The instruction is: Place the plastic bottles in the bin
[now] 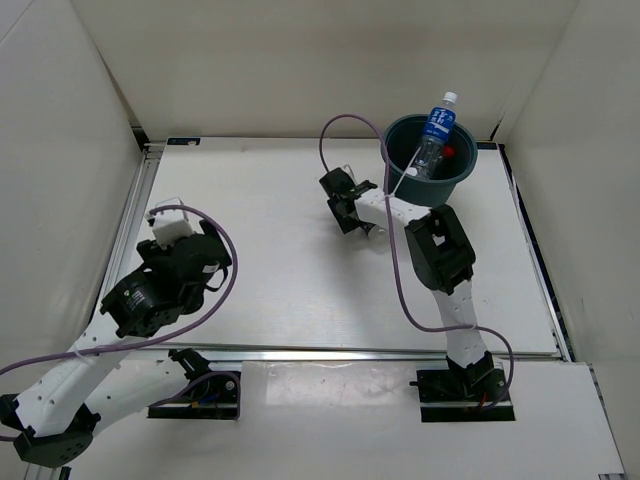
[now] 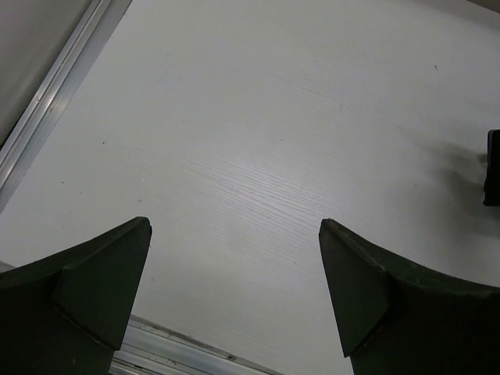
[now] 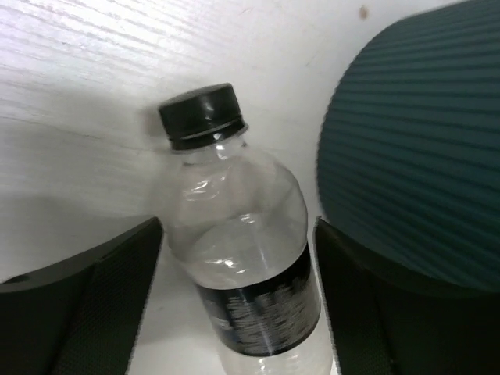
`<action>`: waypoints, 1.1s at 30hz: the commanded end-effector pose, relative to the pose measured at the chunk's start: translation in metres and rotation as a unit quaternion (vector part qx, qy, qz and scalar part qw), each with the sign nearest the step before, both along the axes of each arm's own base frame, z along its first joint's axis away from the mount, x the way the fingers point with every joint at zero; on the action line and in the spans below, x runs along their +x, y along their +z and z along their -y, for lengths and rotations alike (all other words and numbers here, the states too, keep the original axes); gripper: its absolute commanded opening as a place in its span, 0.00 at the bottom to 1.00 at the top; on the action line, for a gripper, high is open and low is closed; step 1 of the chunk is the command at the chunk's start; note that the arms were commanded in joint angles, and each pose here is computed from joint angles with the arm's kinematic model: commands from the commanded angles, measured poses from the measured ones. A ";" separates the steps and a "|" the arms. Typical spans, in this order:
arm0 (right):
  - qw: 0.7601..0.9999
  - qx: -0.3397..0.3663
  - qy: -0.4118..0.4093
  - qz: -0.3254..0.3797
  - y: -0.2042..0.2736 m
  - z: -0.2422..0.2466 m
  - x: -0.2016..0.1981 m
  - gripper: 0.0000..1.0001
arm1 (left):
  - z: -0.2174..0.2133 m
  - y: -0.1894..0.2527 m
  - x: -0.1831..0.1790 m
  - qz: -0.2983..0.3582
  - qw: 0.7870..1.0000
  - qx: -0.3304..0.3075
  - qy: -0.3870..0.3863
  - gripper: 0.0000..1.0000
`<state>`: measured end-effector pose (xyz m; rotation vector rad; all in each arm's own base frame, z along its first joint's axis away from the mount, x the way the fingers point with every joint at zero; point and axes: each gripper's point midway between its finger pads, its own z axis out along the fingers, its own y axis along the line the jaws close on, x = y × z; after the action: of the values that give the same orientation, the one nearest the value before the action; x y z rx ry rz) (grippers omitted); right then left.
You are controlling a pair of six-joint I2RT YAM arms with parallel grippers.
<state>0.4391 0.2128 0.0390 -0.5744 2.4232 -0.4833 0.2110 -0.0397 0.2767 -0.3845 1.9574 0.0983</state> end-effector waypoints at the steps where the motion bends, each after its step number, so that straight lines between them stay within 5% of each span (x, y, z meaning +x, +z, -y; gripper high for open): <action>1: 0.998 0.018 -0.032 -0.048 -0.017 -0.001 -0.018 0.79 | -0.002 -0.004 -0.003 -0.004 1.000 -0.007 0.005 1.00; 8: 0.996 0.023 -0.044 -0.069 -0.008 -0.010 -0.035 0.25 | -0.014 -0.003 -0.010 0.006 1.000 -0.013 0.023 1.00; 13: 0.997 0.070 -0.018 -0.022 0.064 -0.044 -0.058 0.08 | -0.023 -0.001 -0.011 0.026 0.999 -0.009 0.040 1.00; 20: 0.974 0.192 0.007 0.118 0.225 -0.071 -0.060 0.00 | -0.021 -0.013 -0.009 0.033 0.998 -0.016 0.041 1.00; 27: 0.908 0.296 -0.066 0.289 0.374 0.010 -0.018 0.00 | -0.016 -0.025 -0.006 0.024 0.999 -0.012 0.037 1.00; 33: 0.888 0.339 -0.111 0.289 0.367 0.082 0.013 0.00 | -0.018 -0.030 -0.010 0.022 0.999 -0.017 0.036 1.00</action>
<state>0.4343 0.1319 0.4355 0.1511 1.8299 0.0674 0.2030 -0.0230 0.2477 -0.4612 1.9148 0.1169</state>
